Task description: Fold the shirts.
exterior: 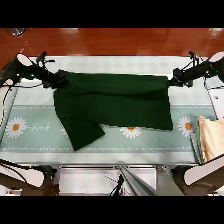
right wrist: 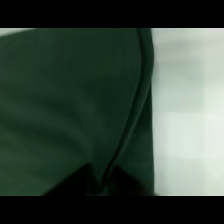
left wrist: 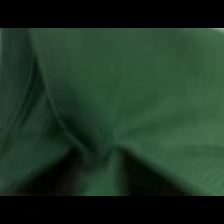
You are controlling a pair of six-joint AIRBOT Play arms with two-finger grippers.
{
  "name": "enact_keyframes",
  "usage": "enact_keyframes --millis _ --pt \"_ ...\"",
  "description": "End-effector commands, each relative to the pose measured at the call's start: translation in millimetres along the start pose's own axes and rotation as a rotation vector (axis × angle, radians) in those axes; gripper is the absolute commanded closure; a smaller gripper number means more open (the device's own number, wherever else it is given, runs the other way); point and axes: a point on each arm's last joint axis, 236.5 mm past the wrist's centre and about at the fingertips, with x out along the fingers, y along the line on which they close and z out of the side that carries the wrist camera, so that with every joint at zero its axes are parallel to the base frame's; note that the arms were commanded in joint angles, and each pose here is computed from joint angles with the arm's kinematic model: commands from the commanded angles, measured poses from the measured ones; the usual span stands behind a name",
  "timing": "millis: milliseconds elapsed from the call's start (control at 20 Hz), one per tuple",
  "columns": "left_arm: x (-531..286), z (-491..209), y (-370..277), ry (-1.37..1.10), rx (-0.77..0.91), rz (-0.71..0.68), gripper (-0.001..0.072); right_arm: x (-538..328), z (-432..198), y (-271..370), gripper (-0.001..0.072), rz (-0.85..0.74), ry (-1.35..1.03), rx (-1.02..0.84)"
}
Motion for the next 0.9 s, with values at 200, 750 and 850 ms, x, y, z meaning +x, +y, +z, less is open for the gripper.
enact_keyframes --millis 200,750,850 --pt "-54.1 -39.2 30.5 0.191 -0.015 0.018 0.0006 -55.6 -30.0 -10.3 0.0089 -0.027 0.077 -0.033" --pt "-62.3 -197.4 80.0 0.136 -0.361 -0.155 0.0006 -61.8 -170.0 -58.7 0.0089 -0.014 -0.195 0.281" --pt "-47.3 -209.7 78.3 0.122 -0.397 -0.166 0.0006 -48.8 -186.3 -55.2 0.0089 0.01 -0.189 0.301"
